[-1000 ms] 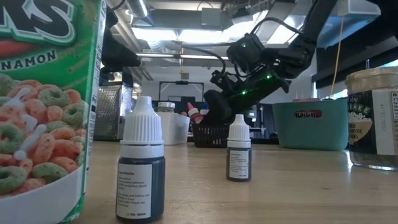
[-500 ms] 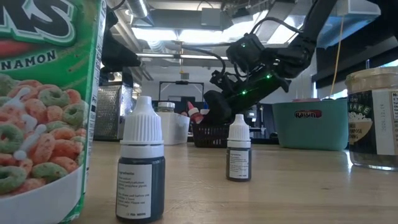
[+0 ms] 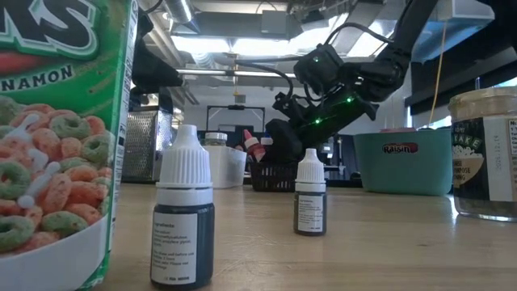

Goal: Pick & Place Kitchen Items
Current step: Put the small purple food coloring bottle into the black bin, then adjust the large pink food coloring bottle

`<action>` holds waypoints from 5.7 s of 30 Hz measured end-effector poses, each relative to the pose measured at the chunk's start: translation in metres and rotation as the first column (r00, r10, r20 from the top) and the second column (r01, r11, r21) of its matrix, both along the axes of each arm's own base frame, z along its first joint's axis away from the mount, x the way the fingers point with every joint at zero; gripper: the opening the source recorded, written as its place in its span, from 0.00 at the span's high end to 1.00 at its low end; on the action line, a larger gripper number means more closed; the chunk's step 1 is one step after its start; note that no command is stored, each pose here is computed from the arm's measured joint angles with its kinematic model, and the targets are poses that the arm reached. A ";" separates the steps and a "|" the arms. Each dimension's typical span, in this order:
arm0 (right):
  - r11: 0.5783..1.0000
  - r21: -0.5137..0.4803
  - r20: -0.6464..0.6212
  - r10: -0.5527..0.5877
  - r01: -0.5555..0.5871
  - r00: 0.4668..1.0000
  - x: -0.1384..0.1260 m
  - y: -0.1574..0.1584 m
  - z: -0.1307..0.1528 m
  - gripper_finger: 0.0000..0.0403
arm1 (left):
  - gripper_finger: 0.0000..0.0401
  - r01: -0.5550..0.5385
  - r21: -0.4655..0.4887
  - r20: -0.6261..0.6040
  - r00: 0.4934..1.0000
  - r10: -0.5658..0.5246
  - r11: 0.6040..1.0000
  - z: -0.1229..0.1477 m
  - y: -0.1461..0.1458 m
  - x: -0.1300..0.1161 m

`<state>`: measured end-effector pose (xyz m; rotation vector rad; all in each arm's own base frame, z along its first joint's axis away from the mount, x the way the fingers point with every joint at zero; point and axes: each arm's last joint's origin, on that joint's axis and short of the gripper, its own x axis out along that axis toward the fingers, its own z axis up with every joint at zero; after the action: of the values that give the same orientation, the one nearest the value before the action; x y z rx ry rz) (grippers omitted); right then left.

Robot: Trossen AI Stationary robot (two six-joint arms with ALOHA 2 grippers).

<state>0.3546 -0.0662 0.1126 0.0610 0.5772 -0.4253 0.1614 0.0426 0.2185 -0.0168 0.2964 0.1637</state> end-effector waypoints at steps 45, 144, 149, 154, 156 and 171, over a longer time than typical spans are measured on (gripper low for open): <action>0.995 0.040 0.075 0.091 -0.094 0.993 -0.009 0.007 0.052 0.71 | 0.54 0.000 0.000 0.000 1.000 0.000 1.000 0.000 0.000 0.000; 0.565 -0.055 0.379 0.775 -0.823 0.506 -0.046 0.129 0.151 0.71 | 0.54 -0.244 0.232 -0.389 0.864 0.320 0.942 -0.015 0.106 0.126; 0.565 -0.055 0.379 0.775 -0.823 0.506 -0.046 0.129 0.151 0.71 | 0.54 -0.242 0.235 -0.374 0.871 0.317 0.942 -0.013 0.105 0.127; 0.563 -0.061 0.375 0.778 -0.824 0.504 -0.046 0.129 0.151 0.71 | 0.54 -0.234 0.226 -0.377 0.874 0.306 0.946 -0.015 0.104 0.128; 0.563 -0.060 0.375 0.778 -0.824 0.504 -0.046 0.129 0.151 0.71 | 0.54 -0.233 0.229 -0.387 0.869 0.308 0.945 -0.017 0.103 0.130; 0.563 -0.061 0.375 0.778 -0.824 0.503 -0.046 0.129 0.151 0.71 | 0.54 -0.281 0.241 -0.437 0.823 0.363 0.929 -0.026 0.114 0.151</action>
<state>0.3088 0.0628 0.2632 -0.0166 0.2021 0.5624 0.3126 0.1562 0.1926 0.1435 0.7754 0.5373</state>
